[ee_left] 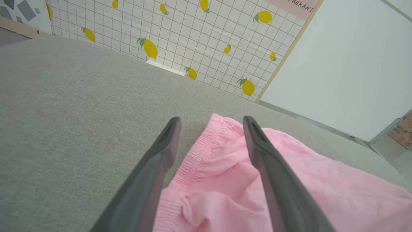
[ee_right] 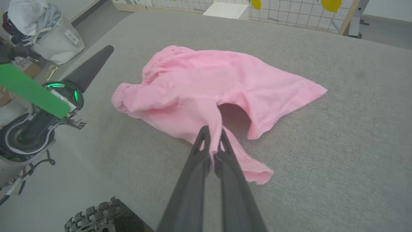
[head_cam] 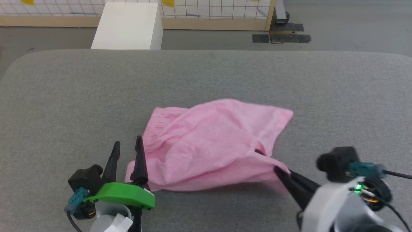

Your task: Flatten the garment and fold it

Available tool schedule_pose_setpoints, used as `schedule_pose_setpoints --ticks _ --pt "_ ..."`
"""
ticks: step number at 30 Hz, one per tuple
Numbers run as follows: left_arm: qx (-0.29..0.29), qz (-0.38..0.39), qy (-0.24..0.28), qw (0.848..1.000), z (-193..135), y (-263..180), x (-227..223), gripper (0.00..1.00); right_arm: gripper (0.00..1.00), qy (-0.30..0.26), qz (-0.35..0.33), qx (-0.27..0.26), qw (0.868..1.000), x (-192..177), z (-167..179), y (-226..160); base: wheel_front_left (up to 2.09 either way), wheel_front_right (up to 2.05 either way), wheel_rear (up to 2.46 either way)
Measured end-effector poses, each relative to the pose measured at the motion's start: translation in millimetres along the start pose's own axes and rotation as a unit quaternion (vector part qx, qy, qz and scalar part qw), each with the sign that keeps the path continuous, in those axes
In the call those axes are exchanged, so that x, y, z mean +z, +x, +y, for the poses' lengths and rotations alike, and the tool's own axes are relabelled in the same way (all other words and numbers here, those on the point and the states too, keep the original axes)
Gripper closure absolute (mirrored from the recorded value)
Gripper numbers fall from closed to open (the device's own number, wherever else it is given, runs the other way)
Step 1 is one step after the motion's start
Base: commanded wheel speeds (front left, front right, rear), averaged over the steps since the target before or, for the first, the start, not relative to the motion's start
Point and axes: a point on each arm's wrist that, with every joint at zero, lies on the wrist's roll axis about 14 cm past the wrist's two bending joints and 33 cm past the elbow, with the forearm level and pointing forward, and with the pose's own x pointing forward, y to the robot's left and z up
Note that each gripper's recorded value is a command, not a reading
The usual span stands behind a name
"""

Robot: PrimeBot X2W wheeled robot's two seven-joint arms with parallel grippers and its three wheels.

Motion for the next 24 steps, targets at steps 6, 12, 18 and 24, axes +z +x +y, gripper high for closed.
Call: schedule_pose_setpoints --ticks 6,12,18,24 --pt "-0.008 -0.001 -0.001 1.0 -5 0 1 0.0 1.0 0.022 0.012 -0.058 0.998 1 -33 -28 0.0 0.0 0.0" --pt "-0.01 0.009 -0.002 1.0 -5 2 -7 0.0 1.0 0.036 0.053 -0.126 0.99 -12 -94 5 0.0 0.0 0.0" --pt "0.0 0.013 0.001 1.0 3 9 -10 0.0 1.0 0.033 0.07 -0.151 0.985 -14 -131 59 0.0 0.0 0.0" --pt "0.015 0.018 0.005 1.0 14 13 -14 0.0 0.0 0.009 0.045 -0.157 0.987 -9 -144 109 0.0 0.0 0.0"
